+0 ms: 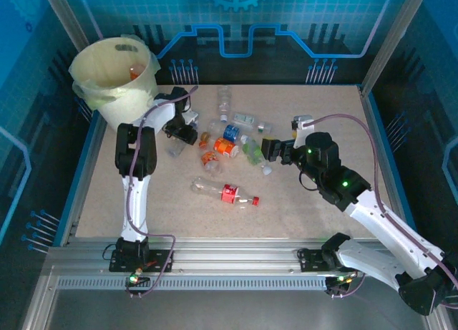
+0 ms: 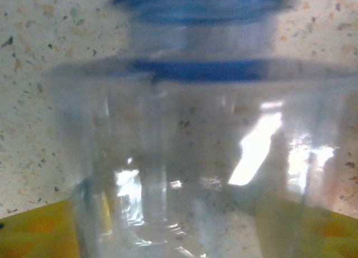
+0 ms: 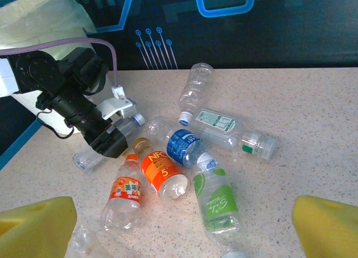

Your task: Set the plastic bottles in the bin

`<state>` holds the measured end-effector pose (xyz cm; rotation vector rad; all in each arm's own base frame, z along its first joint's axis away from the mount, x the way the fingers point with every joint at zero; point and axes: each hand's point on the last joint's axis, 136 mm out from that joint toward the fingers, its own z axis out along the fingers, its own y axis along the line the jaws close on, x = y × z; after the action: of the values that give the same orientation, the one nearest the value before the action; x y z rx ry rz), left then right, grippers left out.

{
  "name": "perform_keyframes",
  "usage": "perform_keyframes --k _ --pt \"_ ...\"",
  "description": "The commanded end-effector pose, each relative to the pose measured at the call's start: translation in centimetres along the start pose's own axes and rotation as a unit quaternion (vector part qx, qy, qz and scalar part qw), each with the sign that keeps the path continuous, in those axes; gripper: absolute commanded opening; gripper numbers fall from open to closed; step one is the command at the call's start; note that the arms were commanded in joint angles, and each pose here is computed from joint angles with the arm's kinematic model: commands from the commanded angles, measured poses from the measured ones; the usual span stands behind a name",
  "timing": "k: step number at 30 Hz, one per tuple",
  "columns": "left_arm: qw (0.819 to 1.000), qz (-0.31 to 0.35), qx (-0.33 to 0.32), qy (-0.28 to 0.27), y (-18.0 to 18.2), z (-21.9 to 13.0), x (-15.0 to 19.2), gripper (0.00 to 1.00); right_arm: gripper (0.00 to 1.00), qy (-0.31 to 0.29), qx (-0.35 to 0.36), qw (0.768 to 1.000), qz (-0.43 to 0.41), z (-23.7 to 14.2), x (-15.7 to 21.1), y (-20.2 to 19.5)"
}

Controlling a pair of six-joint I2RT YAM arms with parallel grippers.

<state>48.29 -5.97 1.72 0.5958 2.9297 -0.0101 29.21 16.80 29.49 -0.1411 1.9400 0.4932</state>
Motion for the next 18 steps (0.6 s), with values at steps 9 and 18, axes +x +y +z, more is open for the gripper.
perform_keyframes --k 9,18 --pt "0.992 -0.043 -0.013 -0.119 0.0 -4.8 -2.6 0.58 1.0 0.032 -0.033 0.999 -0.011 -0.1 0.6 1.5" --pt "0.979 -0.065 0.005 -0.195 -0.9 -9.1 -3.5 0.55 1.0 0.052 -0.058 0.997 -0.015 0.8 1.0 2.8"
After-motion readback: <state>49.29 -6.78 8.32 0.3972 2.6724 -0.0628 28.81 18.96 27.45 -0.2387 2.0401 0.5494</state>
